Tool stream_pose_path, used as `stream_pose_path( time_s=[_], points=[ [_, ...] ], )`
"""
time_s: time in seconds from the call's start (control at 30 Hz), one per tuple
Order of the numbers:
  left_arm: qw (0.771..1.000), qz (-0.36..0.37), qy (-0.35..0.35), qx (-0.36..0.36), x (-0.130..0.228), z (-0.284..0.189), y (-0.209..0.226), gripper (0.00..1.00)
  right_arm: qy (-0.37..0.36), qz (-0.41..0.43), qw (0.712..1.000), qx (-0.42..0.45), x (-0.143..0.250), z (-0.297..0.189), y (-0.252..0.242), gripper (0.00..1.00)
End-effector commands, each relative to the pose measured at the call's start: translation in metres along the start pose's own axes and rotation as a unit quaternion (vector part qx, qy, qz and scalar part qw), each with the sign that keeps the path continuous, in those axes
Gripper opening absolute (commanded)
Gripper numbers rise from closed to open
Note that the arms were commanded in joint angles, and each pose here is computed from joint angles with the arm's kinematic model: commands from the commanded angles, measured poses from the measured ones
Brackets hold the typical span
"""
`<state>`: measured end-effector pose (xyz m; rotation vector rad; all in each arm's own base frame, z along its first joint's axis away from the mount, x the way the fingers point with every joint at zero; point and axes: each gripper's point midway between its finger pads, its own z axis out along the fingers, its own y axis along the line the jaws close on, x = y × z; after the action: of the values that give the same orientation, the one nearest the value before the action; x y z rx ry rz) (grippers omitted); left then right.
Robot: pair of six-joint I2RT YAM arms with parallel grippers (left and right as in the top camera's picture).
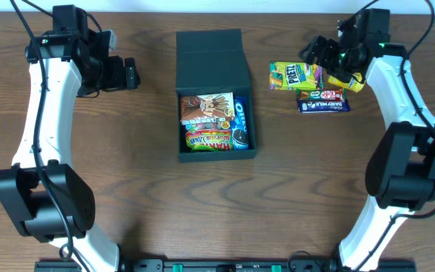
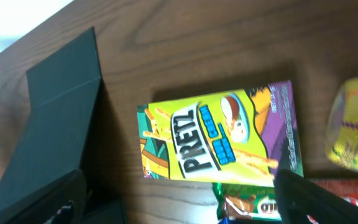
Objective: Pack container
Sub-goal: 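Withdraw the right gripper to the snacks at the right side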
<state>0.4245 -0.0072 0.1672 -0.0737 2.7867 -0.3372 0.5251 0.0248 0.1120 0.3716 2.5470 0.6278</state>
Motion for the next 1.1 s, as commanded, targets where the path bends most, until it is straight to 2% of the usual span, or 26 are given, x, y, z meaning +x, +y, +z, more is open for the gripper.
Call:
stream_pose_path(
  time_s=[0.0, 0.23, 0.67, 0.93, 1.07],
  points=[
    [1.000, 0.001, -0.005, 0.001, 0.000, -0.006, 0.001, 0.95, 0.002, -0.038, 0.999, -0.001, 0.003, 0.005, 0.001, 0.98],
    [1.000, 0.001, -0.005, 0.001, 0.000, -0.006, 0.001, 0.96, -0.001, -0.044, 0.999, -0.004, 0.002, 0.022, -0.002, 0.98],
    [1.000, -0.004, -0.005, 0.001, 0.000, -0.006, 0.001, 0.96, -0.060, -0.071, 0.996, 0.000, -0.025, 0.031, 0.005, 0.99],
    [1.000, -0.007, -0.005, 0.001, 0.000, -0.006, 0.001, 0.95, -0.045, -0.065, 0.997, 0.004, -0.017, 0.037, 0.001, 0.99],
    [1.000, -0.008, -0.005, 0.001, 0.000, -0.006, 0.001, 0.95, -0.037, -0.017, 0.999, 0.006, -0.014, 0.037, 0.000, 0.99]
  ],
)
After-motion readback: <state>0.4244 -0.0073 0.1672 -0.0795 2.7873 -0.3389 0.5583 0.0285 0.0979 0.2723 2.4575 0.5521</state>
